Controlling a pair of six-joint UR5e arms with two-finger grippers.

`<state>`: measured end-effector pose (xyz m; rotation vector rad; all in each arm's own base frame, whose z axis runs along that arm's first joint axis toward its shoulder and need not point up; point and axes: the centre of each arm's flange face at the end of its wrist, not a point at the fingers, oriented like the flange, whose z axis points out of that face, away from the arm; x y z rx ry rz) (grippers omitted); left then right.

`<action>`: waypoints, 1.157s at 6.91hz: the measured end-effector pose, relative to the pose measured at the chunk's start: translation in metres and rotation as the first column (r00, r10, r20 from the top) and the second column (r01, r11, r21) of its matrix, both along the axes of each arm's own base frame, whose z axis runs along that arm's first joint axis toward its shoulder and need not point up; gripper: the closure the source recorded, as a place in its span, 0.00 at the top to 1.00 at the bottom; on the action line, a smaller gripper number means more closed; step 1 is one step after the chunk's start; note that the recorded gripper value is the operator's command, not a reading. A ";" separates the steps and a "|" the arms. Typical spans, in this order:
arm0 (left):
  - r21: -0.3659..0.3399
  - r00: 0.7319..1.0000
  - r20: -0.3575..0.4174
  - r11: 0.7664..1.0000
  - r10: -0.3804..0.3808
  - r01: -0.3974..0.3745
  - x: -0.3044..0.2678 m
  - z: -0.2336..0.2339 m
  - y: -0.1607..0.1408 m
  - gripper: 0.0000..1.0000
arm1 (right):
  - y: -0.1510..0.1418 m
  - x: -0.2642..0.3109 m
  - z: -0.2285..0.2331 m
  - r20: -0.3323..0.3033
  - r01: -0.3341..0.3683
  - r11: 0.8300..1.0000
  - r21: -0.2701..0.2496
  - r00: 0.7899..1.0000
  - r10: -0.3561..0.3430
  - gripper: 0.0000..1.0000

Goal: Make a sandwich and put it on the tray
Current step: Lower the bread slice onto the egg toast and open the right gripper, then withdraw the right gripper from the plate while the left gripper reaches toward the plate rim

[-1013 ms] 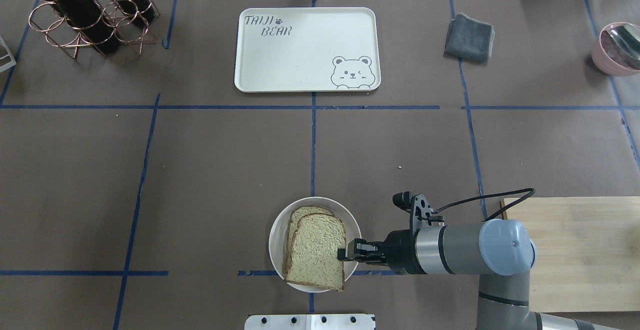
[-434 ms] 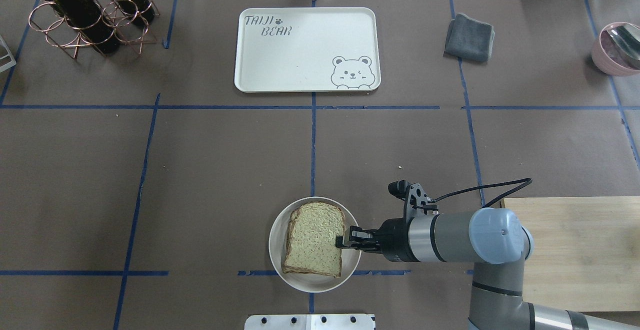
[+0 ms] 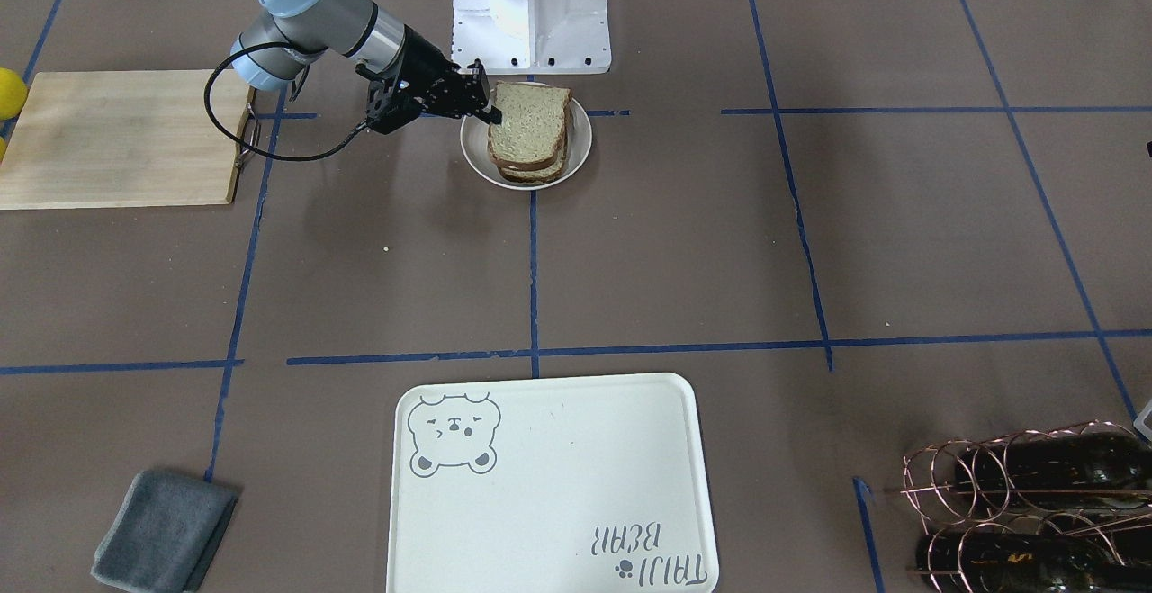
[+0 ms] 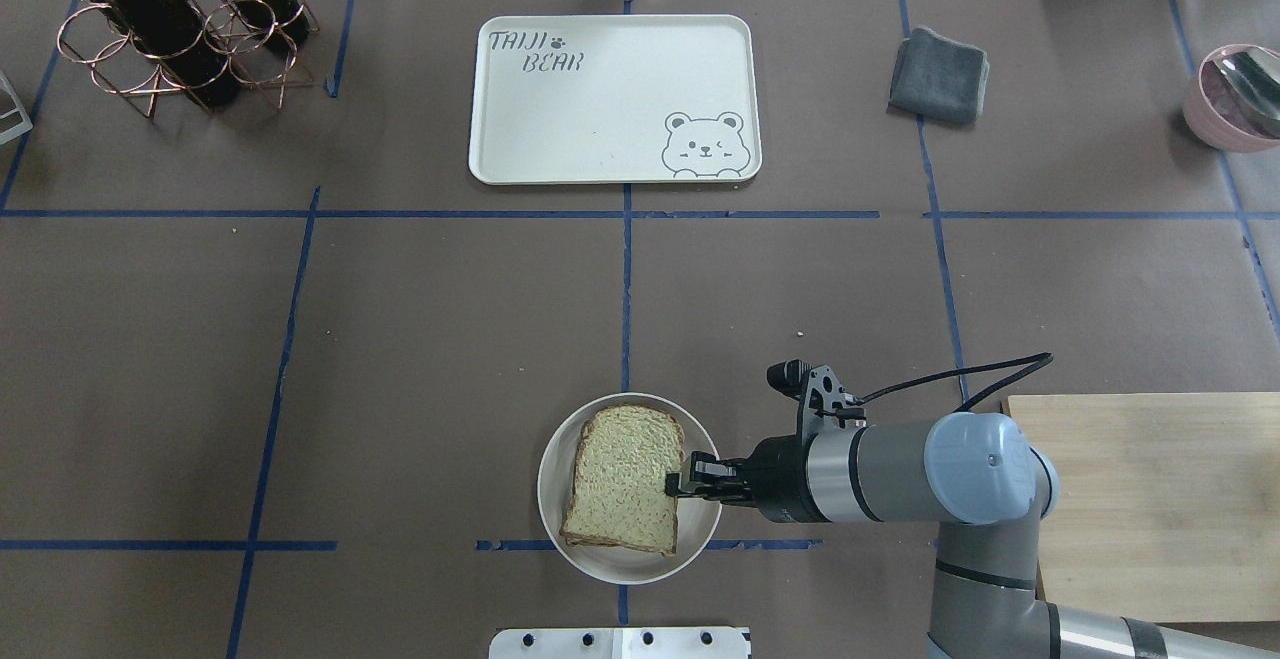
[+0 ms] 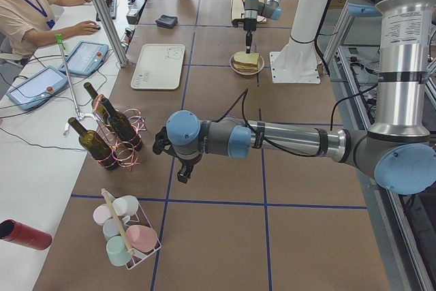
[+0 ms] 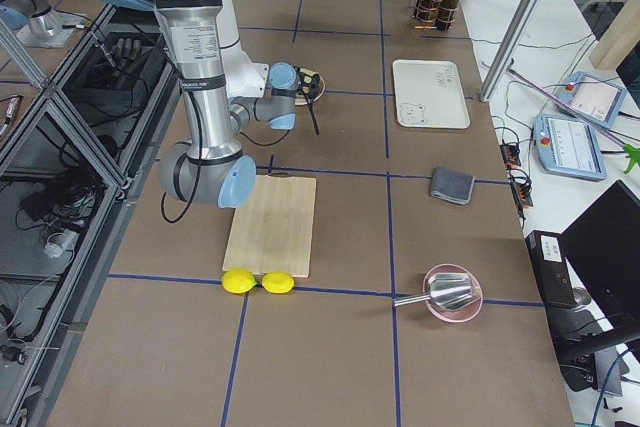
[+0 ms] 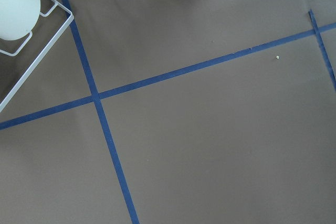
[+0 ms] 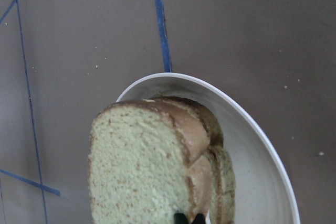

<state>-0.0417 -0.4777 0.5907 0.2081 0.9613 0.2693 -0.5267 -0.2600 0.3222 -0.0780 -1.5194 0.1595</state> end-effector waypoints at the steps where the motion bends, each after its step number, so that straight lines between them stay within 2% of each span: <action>1: 0.000 1.000 0.000 1.000 0.000 0.000 0.000 0.000 0.000 1.00 | 0.000 0.000 0.000 -0.001 -0.001 1.000 0.000 1.000 0.001 0.99; 3: 0.001 1.000 -0.009 1.000 0.001 -0.001 0.001 -0.001 0.000 1.00 | -0.001 0.000 -0.002 0.001 -0.011 1.000 0.000 1.000 0.011 1.00; 5: -0.021 0.996 -0.088 1.000 0.008 -0.010 0.012 -0.010 -0.001 1.00 | -0.010 0.015 -0.009 0.019 -0.029 1.000 0.004 0.999 0.029 1.00; 6: -0.049 0.993 -0.121 0.999 0.011 -0.017 0.033 -0.022 -0.003 1.00 | -0.018 0.041 -0.005 0.022 -0.052 0.999 0.004 0.998 0.052 1.00; 8: -0.089 0.985 -0.174 0.995 0.019 -0.035 0.108 -0.059 0.000 0.98 | -0.053 0.108 0.027 -0.029 -0.090 0.996 -0.017 0.996 0.090 1.00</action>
